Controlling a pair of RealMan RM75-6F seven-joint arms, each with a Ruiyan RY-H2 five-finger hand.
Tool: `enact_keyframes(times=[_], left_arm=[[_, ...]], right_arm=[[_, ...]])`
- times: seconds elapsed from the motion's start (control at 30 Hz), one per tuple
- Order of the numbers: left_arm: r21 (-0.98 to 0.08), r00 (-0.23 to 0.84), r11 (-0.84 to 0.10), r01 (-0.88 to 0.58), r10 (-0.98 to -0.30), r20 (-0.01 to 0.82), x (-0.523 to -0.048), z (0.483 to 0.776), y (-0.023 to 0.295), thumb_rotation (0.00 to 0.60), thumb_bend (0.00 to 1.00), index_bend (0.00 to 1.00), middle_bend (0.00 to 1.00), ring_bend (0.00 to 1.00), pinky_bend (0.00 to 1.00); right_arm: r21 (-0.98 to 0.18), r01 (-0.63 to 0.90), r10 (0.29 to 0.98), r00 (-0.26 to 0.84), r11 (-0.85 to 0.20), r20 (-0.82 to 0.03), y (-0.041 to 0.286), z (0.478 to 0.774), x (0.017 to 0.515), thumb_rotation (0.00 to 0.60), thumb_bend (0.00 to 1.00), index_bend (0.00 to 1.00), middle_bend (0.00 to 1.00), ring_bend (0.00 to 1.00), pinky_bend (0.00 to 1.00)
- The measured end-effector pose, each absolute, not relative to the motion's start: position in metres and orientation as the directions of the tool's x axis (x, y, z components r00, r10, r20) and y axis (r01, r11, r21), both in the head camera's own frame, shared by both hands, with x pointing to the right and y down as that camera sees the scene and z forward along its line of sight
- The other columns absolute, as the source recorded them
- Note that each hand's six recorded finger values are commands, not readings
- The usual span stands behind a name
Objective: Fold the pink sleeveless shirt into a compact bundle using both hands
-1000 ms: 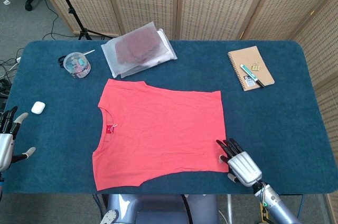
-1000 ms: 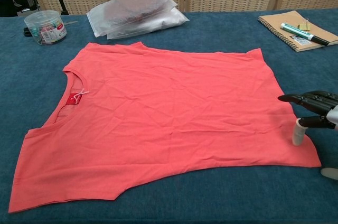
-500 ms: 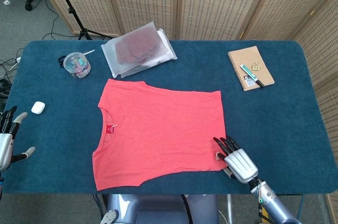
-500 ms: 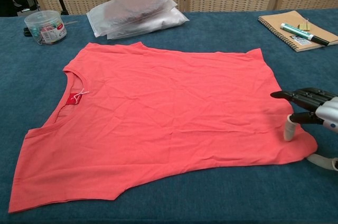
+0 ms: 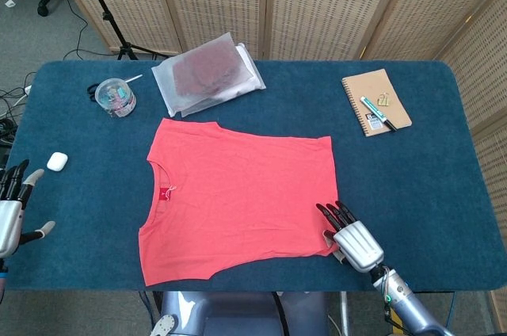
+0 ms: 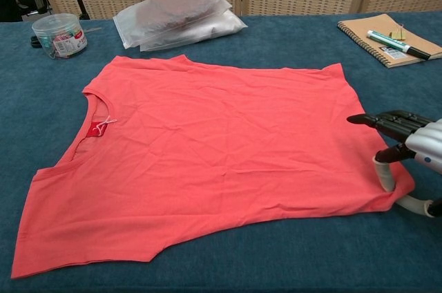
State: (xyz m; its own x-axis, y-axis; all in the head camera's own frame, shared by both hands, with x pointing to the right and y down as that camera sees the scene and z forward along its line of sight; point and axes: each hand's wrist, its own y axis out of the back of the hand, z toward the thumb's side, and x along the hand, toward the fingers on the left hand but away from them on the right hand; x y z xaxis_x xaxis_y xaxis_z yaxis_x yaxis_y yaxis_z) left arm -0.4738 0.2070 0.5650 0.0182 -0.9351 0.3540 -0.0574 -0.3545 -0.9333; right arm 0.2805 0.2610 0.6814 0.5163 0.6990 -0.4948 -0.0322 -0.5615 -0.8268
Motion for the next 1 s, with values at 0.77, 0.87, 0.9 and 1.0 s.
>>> enact_keyframes(times=[0.77,0.87,0.9,1.0], left_arm=[[-0.864,0.679,-0.502,0.045,-0.619,0.395,-0.388,0.635,0.294,0.6,0.04,0.46,0.0,0.0,0.0],[-0.865,0.698,-0.5,0.042,-0.604,0.384,-0.383,0.639,0.3,0.6,0.04,0.47,0.0,0.0,0.0],[-0.865,0.703,-0.499,0.043,-0.6,0.381,-0.381,0.64,0.301,0.6,0.04,0.47,0.0,0.0,0.0],[-0.866,0.719,-0.498,0.047,-0.585,0.376,-0.377,0.646,0.307,0.6,0.04,0.46,0.0,0.0,0.0]], right_arm=[[-0.83,-0.024,0.709,0.505,-0.558,-0.492,0.256,0.68,0.283,0.6,0.41,0.6,0.0,0.0,0.0],[-0.829,-0.023,0.709,0.505,-0.559,-0.492,0.256,0.68,0.283,0.6,0.41,0.6,0.0,0.0,0.0],[-0.829,-0.023,0.71,0.504,-0.558,-0.492,0.256,0.68,0.283,0.6,0.41,0.6,0.0,0.0,0.0],[-0.83,-0.025,0.711,0.502,-0.557,-0.492,0.255,0.68,0.283,0.6,0.41,0.6,0.0,0.0,0.0]])
